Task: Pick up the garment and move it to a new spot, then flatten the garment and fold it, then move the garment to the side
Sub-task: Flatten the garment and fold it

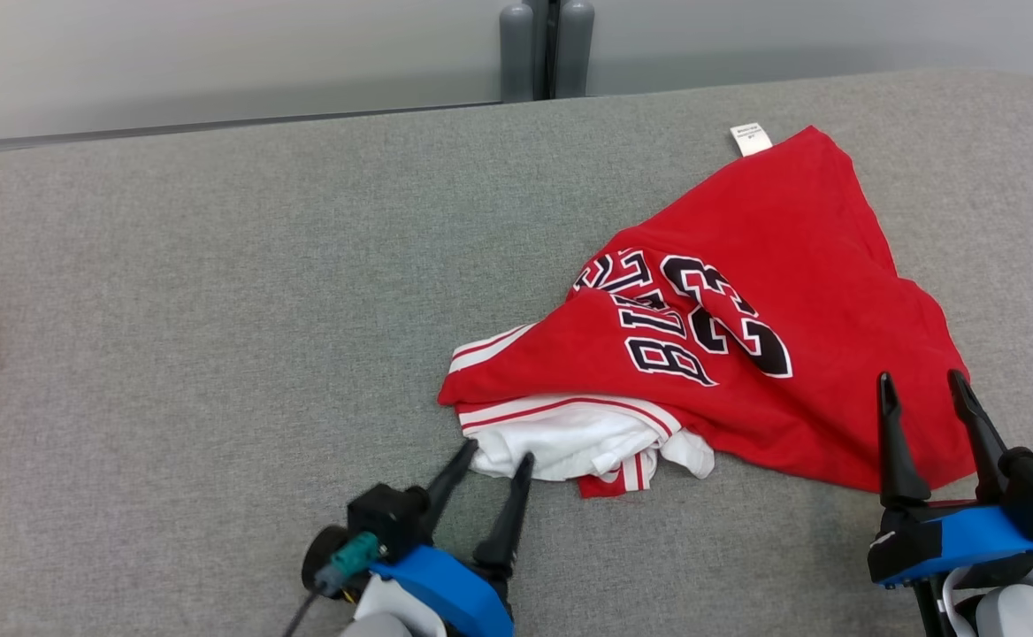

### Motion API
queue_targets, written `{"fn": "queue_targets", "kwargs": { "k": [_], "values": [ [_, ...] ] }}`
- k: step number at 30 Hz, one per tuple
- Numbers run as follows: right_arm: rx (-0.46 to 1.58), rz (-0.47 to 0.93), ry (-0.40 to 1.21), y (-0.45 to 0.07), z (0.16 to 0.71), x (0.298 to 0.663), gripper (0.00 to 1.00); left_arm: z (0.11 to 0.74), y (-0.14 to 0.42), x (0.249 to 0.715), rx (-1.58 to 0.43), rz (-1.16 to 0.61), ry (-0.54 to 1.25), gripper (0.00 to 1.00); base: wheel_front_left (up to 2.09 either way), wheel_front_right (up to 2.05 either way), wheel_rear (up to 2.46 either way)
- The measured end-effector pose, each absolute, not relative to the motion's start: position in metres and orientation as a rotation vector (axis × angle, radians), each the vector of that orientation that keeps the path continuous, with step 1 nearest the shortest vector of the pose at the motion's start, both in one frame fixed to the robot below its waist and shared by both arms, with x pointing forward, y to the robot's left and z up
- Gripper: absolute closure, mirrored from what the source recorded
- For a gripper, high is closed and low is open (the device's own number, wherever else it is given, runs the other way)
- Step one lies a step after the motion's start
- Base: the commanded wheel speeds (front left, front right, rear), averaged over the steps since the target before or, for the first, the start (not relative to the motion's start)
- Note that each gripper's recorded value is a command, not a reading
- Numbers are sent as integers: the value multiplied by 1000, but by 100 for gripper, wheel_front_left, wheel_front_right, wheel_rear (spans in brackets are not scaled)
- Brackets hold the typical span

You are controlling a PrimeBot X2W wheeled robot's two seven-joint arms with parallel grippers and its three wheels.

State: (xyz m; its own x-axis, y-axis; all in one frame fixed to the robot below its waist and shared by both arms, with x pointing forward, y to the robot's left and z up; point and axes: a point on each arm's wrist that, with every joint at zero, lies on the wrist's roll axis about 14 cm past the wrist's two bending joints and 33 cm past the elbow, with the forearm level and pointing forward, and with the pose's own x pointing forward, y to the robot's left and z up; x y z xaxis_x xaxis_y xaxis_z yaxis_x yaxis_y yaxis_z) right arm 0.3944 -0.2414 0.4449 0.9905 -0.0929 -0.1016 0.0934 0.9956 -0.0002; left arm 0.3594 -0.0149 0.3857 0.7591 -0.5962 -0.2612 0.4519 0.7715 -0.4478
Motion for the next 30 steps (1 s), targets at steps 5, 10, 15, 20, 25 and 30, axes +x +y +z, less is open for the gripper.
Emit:
{"fn": "queue_targets", "kwargs": {
  "k": [5,10,15,20,25,30],
  "values": [
    [8,-99,104,-243,444,396,0,391,3,387,-373,-507,364,0,0,0,0],
    [14,-95,104,-241,443,399,0,396,16,410,-360,-443,331,0,0,0,0],
    [17,-95,106,-241,442,400,0,376,13,404,-306,-459,394,0,0,0,0],
    [22,-105,109,-244,442,397,0,366,4,394,-291,-503,439,0,0,0,0],
    [23,-101,116,-242,439,398,0,370,4,404,-269,-496,419,0,0,0,0],
    [26,-82,121,-236,437,399,0,376,1,411,-253,-523,398,94,0,0,0]
  ]
}}
